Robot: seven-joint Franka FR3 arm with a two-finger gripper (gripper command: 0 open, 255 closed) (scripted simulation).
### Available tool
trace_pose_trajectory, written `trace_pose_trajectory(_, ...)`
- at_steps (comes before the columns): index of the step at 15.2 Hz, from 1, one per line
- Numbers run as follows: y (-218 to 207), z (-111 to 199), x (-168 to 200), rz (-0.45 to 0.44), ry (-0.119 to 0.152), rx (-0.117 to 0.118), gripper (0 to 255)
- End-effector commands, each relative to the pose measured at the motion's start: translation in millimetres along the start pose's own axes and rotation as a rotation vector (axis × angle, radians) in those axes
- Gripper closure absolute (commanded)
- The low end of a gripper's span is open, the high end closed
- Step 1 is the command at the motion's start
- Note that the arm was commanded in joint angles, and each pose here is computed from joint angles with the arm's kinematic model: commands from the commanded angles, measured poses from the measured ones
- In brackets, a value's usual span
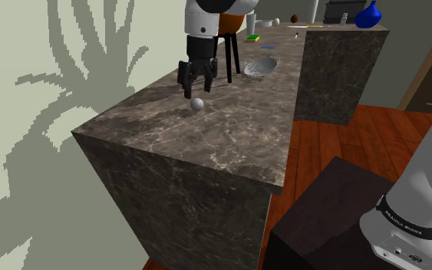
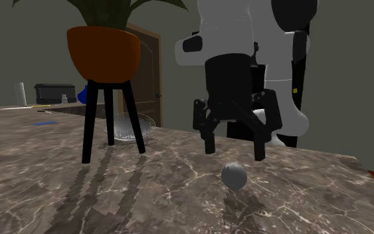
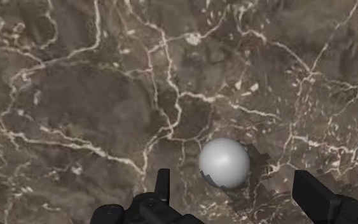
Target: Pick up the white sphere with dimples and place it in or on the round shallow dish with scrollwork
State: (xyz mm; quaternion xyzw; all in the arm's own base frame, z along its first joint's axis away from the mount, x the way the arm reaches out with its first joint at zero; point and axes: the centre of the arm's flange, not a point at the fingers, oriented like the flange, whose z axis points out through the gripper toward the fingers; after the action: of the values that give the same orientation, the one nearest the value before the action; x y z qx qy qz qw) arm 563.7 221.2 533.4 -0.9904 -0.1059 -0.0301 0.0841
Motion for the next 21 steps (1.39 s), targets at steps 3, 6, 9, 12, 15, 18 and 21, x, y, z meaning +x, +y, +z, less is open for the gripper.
trace_pose_trajectory(3,-1.1,20.3,1.1,0.000,0.001,0.001,0)
trace_pose_trajectory(6,-1.1,28.6,1.1,0.000,0.001,0.001,0)
trace_pose_trajectory(9,-1.1,28.6,1.1,0.000,0.001,0.001,0)
trace_pose_trajectory(12,-1.1,28.5,1.1,0.000,0.001,0.001,0)
trace_pose_trajectory(15,-1.1,28.5,1.1,0.000,0.001,0.001,255)
trace_pose_trajectory(18,-1.1,28.5,1.1,0.000,0.001,0.001,255)
trace_pose_trajectory(21,-1.1,28.5,1.1,0.000,0.001,0.001,255)
